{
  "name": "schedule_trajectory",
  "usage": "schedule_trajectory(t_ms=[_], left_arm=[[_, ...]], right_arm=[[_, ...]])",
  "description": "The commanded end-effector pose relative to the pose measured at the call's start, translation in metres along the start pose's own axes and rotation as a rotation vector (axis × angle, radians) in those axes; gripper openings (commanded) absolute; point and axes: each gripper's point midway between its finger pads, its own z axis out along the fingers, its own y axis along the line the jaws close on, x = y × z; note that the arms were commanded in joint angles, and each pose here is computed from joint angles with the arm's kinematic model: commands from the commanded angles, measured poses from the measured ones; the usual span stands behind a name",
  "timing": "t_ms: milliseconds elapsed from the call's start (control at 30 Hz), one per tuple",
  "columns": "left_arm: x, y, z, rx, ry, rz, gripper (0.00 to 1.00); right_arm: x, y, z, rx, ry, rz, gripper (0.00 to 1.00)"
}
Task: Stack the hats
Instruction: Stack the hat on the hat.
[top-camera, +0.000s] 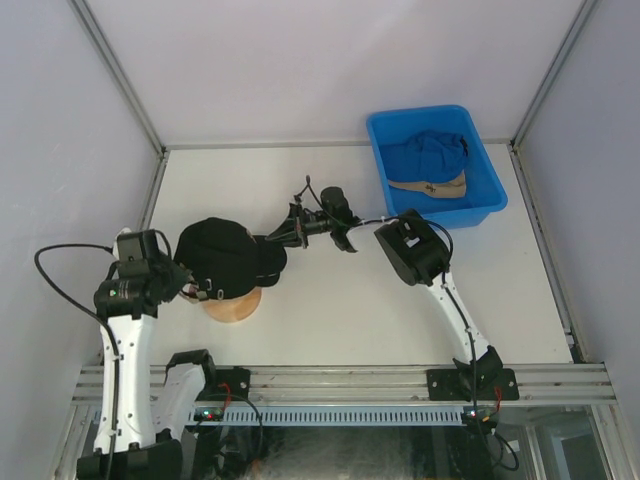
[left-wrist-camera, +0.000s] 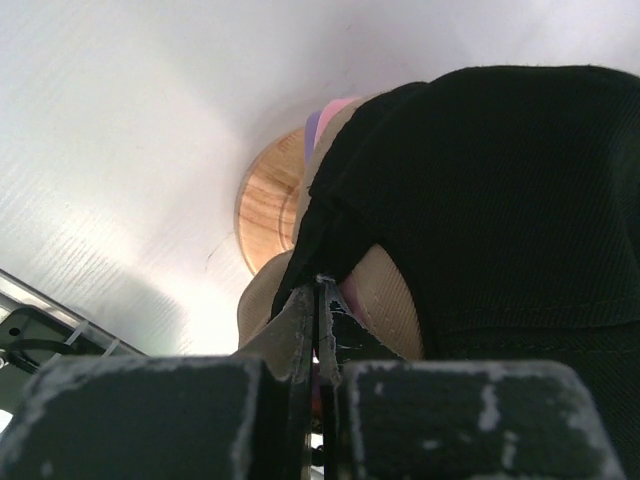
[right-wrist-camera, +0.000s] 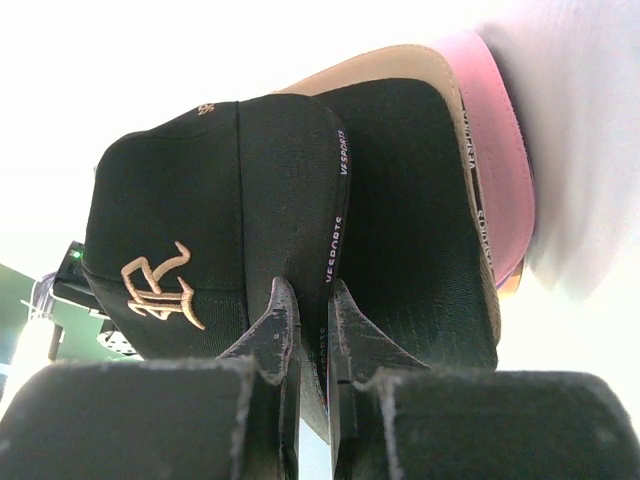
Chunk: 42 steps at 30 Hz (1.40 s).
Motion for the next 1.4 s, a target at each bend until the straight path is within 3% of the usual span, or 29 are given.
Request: schedule_trajectory(t_ms=[0, 367, 700, 900, 1367], left_arm=[[0.045, 0.009, 0.018, -0.079, 0.205, 0.051, 0.00], [0.024, -0.036, 0.046, -0.043, 0.189, 0.095, 0.00], [-0.050, -0.115, 0.074, 0.003, 0.076, 0.132, 0.00], [-0.083, -0.139, 0.084, -0.016, 0.014, 0.165, 0.00], [-0.137, -0.151, 0.019, 0.044, -0.122, 0.127, 0.00]], right_arm=[[0.000, -0.080, -0.009, 0.150, -0.018, 0.107, 0.00], [-0.032, -0.072, -0.026, 0.122, -0.144, 0.117, 0.00], [-0.066, -0.064, -0.044, 0.125, -0.280, 0.117, 0.00], [-0.075, -0.054, -0.053, 0.086, -0.357, 0.094, 0.00], [-0.091, 0.017, -0.074, -0.089, -0.440, -0.028, 0.00]])
